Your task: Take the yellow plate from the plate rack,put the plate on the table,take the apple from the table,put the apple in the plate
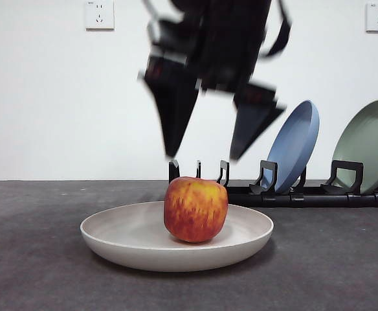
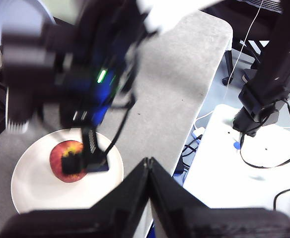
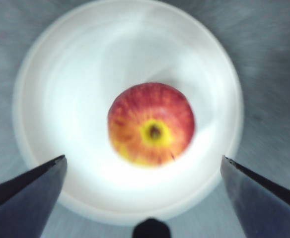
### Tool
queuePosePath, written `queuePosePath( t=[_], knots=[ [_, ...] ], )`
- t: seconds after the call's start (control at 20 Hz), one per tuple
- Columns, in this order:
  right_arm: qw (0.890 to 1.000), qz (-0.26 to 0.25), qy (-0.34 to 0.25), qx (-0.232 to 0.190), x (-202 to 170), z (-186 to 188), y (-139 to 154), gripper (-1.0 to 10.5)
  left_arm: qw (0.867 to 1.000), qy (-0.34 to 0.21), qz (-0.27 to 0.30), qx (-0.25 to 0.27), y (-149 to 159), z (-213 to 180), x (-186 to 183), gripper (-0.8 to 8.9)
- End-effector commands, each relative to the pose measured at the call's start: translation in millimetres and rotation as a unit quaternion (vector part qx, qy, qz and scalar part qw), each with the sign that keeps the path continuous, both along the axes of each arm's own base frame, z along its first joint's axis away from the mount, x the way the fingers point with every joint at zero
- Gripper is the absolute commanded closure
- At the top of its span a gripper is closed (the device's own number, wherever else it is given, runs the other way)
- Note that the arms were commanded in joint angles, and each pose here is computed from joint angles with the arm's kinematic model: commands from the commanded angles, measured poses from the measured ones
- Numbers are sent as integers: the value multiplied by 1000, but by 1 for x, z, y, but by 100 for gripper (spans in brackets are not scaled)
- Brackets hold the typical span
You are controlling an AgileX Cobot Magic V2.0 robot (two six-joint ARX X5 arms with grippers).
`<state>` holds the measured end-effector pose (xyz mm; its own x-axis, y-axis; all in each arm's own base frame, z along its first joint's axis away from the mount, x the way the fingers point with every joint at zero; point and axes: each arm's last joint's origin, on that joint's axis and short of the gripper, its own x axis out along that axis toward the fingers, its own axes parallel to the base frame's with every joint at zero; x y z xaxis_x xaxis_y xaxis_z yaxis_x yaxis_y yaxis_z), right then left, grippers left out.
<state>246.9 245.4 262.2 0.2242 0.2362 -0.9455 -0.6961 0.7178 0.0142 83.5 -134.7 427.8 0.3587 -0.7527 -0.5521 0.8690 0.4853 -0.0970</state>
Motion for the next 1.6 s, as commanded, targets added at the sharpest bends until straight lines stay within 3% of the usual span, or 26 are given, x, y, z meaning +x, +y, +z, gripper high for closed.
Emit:
queuePosePath(
  t=[0.05, 0.25, 0.4, 0.55, 0.75, 1.0, 1.6],
  knots=[
    [1000, -1, -1, 3, -15, 28, -12, 350, 1000, -7, -5, 0, 1, 1, -1, 822],
    [1000, -1, 5, -3, -52, 70, -50, 365, 1000, -10, -7, 1, 1, 1, -1, 822],
    [1000, -2, -12, 14, -79, 98, -77, 605, 1000, -11, -8, 2, 1, 0, -1, 822],
    [999, -9, -30, 36, -105, 119, -102, 705, 1000, -11, -8, 2, 1, 0, -1, 821],
    [994, -13, -73, 86, -131, 140, -129, 966, 1000, -12, -7, 3, 1, 0, -1, 822],
    [986, 6, -81, 146, -154, 153, -149, 958, 1000, -13, -6, 3, 1, 0, 0, 822],
    [985, -21, -123, 117, -156, 155, -155, 946, 1000, -13, -6, 3, 1, 1, 0, 817]
  ],
)
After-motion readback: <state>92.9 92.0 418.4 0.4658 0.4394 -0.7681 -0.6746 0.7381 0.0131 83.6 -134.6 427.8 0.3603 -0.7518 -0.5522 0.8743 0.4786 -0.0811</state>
